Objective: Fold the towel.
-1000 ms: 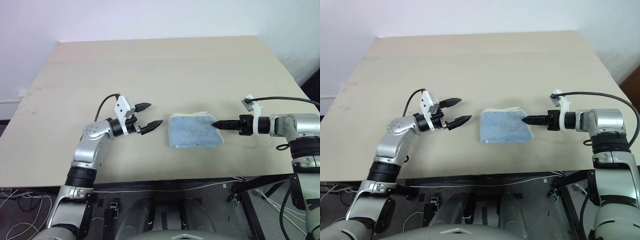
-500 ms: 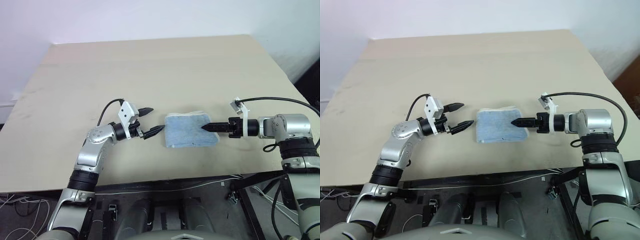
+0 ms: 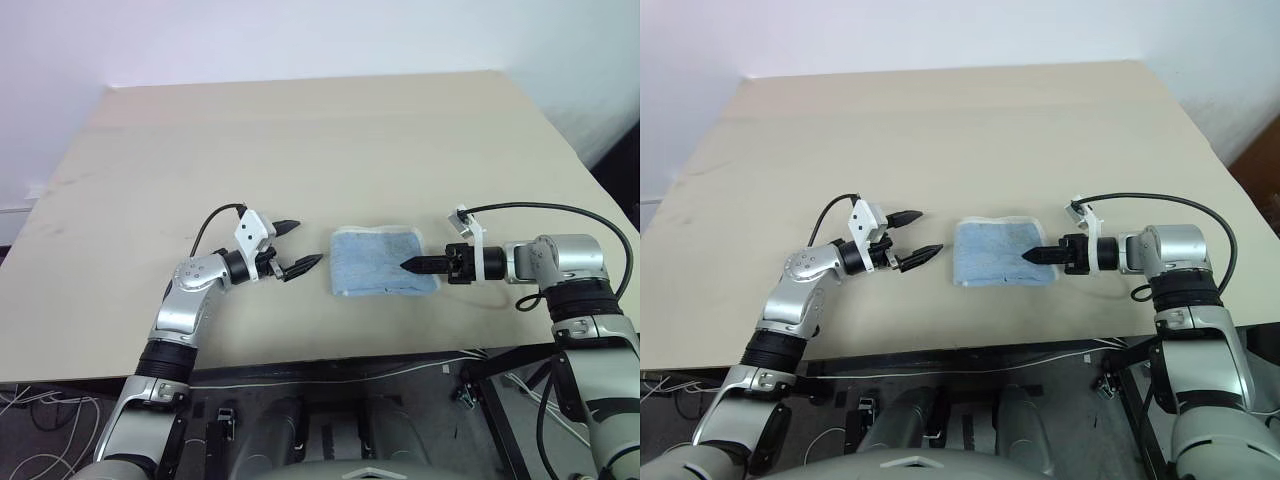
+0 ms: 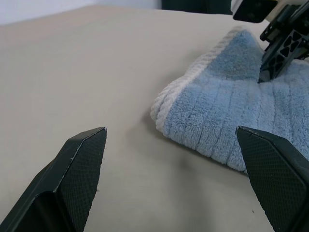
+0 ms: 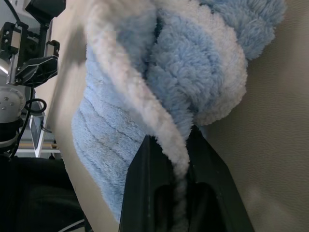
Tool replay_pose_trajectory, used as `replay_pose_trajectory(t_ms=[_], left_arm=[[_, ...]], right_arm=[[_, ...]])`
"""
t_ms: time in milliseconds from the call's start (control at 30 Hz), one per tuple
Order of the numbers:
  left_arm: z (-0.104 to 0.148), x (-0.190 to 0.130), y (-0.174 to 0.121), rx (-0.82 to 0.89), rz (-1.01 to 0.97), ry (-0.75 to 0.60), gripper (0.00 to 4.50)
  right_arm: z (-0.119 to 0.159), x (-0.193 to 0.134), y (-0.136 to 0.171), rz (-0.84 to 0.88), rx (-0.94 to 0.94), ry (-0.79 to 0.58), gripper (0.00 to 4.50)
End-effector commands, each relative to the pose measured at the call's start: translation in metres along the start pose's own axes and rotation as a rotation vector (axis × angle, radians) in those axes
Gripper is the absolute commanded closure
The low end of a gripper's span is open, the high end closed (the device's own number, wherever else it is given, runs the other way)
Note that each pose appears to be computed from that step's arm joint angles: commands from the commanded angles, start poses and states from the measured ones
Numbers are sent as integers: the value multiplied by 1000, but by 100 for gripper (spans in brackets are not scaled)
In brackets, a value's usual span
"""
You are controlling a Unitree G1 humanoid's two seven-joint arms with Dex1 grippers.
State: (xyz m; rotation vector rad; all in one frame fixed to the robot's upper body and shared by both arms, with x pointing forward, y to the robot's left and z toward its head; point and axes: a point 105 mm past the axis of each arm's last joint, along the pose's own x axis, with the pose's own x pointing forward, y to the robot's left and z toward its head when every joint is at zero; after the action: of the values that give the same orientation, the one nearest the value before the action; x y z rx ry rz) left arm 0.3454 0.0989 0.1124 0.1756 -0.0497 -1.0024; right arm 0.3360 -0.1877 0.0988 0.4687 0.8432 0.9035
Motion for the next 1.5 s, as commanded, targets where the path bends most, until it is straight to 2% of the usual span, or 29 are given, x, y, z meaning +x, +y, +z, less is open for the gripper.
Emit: replay_pose_trajectory(t_ms=[33,100,200,300,400,533,667,733,867,1000,1200,1400,1500], left_arm=[[4,3,-4,39,-22,-13,0],[3,3,-5,43,-27,-7,0],[5,3,-5,49,-29,-9,0],[10,3,-5,55,-29,-14,0],[13,2,-4,53,-24,-19,0],[13,3,-1,45,-11,-19,0],[13,8,-3,51,-13,-22,0],[15,10,-4,50,-13,-29,0],[19,15,-8,56,-22,-35,0],[27,19,-2,66,-10,-48,0],[25,17,-2,60,3,-40,0],[19,18,-3,48,1,-43,0],[18,21,-4,43,0,-50,0]], right_arm=[[9,-4,8,4,-52,-30,449],[19,-5,20,22,-83,-76,449],[49,-16,41,58,-126,-261,449],[79,-43,53,57,-163,-518,449],[103,-73,50,-49,-180,-788,449],[123,-107,34,-209,-123,-1058,449],[132,-143,-7,-407,24,-1268,449],[129,-156,-27,-435,124,-1360,449],[111,-170,-73,-614,297,-1438,449],[89,-168,-102,-717,432,-1419,449],[64,-170,-115,-742,480,-1419,449],[45,-161,-116,-717,515,-1346,449],[42,-159,-113,-694,516,-1325,365]])
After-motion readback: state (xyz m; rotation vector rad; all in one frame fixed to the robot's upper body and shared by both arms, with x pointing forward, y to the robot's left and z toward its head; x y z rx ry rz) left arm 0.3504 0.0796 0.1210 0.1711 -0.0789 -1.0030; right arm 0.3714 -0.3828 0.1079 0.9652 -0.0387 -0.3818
